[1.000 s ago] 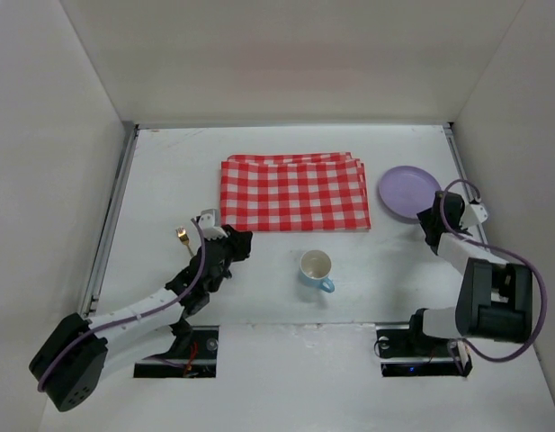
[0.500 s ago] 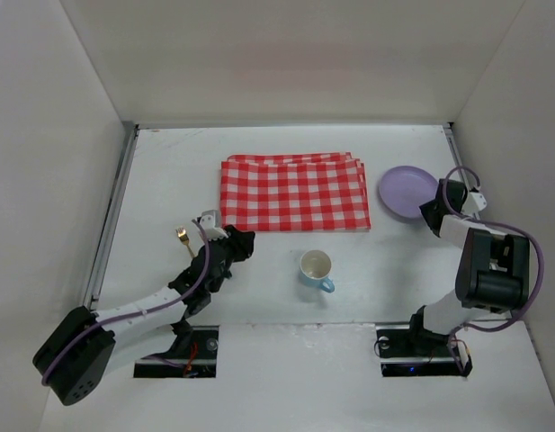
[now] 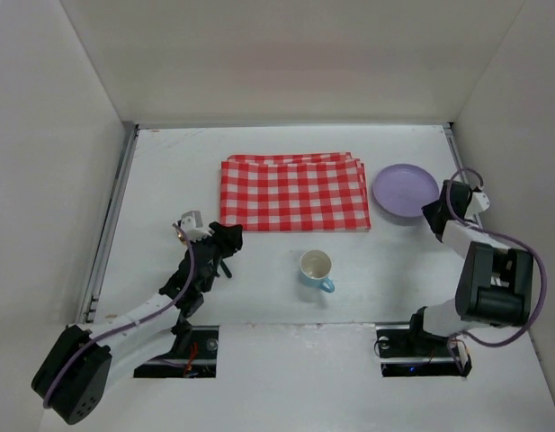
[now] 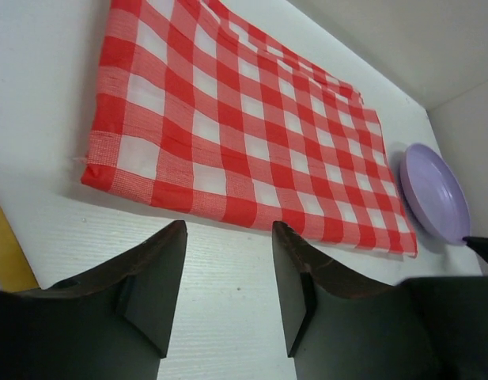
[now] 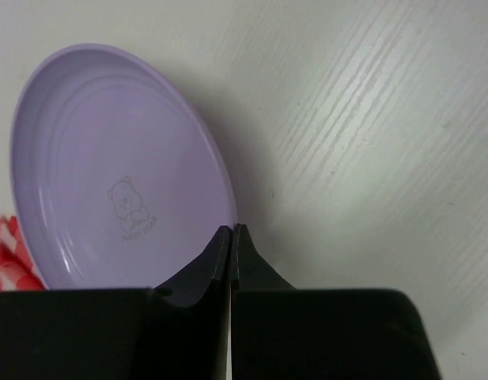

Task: Set the dinner table for one person

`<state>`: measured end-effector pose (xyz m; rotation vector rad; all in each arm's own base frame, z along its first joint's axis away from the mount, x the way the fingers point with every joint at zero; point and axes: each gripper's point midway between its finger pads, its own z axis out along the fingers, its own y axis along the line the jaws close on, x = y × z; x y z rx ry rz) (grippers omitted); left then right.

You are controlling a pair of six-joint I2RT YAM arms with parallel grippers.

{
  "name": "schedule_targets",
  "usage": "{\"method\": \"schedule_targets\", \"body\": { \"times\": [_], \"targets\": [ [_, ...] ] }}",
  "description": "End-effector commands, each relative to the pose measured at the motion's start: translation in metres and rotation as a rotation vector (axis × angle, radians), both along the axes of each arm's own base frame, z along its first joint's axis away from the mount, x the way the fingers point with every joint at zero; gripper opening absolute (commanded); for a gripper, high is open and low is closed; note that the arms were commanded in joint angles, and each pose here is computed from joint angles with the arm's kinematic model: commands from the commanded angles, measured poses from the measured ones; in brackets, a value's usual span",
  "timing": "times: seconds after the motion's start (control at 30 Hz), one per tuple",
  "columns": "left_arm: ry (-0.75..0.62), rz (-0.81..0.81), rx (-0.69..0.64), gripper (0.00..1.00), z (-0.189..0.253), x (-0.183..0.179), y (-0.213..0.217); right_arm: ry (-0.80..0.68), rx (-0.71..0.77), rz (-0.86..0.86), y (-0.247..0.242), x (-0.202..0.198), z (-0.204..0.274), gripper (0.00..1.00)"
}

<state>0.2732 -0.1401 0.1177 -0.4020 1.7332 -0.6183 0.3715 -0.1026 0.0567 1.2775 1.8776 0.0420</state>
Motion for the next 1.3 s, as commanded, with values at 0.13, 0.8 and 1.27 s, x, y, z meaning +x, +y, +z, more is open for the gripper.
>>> {"method": "schedule_targets", "body": {
  "times": [0.13, 0.8, 1.27],
  "targets": [
    [-0.019, 0.075, -0.064, 0.51, 0.006, 0.004, 0.017, -0.442, -0.071, 0.079, 0.028, 0.018, 0.15, 0.0],
    [0.049, 0.151, -0.078, 0.52, -0.014, 0.011, 0.037, -0.227, 0.029, 0.749, 0.322, 0.095, 0.097, 0.04],
    [0.059, 0.14, -0.074, 0.52, -0.017, 0.011, 0.034, -0.108, -0.008, 0.743, 0.323, 0.1, 0.051, 0.33]
  ]
}}
